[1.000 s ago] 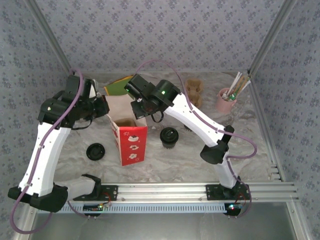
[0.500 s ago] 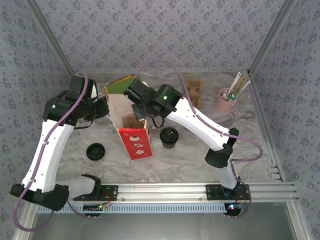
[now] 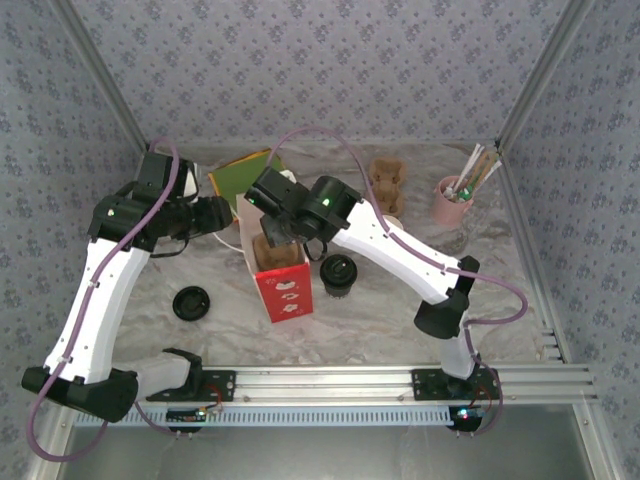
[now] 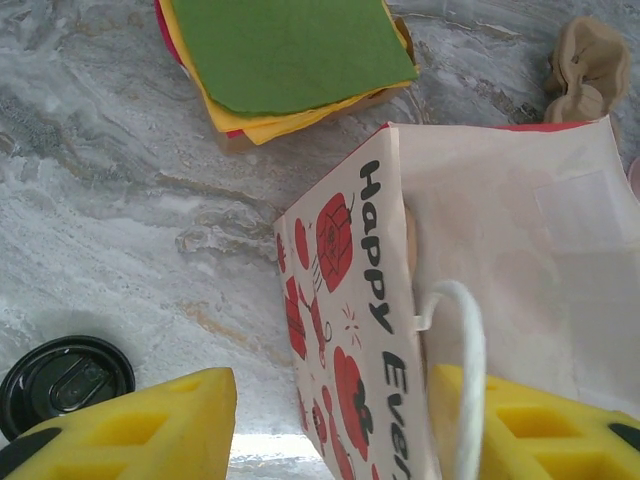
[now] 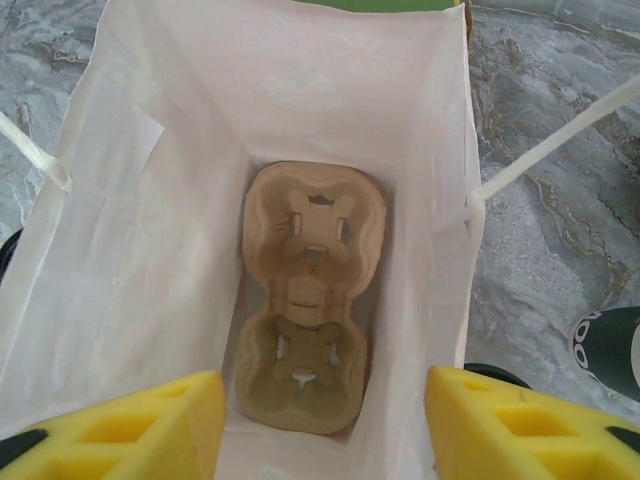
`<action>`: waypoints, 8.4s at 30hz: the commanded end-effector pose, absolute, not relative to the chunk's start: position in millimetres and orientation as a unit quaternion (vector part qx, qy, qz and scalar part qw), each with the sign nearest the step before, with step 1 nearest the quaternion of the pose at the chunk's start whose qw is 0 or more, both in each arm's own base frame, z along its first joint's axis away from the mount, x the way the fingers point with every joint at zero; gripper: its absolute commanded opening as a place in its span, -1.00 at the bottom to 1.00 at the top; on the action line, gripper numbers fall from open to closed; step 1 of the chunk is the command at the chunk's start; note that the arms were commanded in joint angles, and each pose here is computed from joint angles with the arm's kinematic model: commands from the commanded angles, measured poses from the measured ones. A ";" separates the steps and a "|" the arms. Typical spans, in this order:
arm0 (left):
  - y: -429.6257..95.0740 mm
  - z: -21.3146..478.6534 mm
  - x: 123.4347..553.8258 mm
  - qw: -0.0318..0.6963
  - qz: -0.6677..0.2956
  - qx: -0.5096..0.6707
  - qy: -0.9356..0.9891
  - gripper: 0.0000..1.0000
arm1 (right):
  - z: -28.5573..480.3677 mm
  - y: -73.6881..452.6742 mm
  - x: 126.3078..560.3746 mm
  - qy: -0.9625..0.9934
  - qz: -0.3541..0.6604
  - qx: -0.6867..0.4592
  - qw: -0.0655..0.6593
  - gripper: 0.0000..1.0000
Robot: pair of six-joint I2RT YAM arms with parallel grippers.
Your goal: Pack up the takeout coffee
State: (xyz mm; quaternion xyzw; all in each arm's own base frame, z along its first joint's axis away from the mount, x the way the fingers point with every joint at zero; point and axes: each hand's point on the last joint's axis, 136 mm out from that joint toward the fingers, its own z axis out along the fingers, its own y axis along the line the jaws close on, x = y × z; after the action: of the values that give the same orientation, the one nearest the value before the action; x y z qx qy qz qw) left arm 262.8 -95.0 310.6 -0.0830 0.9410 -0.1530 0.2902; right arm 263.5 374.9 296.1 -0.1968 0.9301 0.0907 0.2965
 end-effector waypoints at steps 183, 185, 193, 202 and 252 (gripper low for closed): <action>-30.7 306.3 214.0 0.289 -0.117 -0.208 0.927 0.99 | 131.8 263.6 243.9 0.991 -0.022 -0.127 0.048 0.54; -31.4 306.0 214.3 0.289 -0.118 -0.207 0.927 0.99 | 133.6 263.3 244.1 0.990 -0.023 -0.127 0.049 0.54; -32.5 306.3 215.2 0.288 -0.121 -0.207 0.927 0.99 | 139.3 265.2 244.3 0.990 -0.022 -0.129 0.055 0.56; -32.9 305.6 215.1 0.287 -0.122 -0.207 0.927 1.00 | 136.5 264.3 242.6 0.990 -0.024 -0.128 0.050 0.55; -35.4 306.4 214.7 0.287 -0.130 -0.206 0.927 1.00 | 134.0 259.4 238.2 0.989 -0.039 -0.133 0.051 0.55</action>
State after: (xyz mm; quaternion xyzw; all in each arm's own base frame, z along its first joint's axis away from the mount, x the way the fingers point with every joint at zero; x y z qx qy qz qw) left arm 213.4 -34.6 297.9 -0.2090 0.9313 -0.1210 0.2728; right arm 242.1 265.2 135.6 -0.1378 0.9884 -0.0251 0.0581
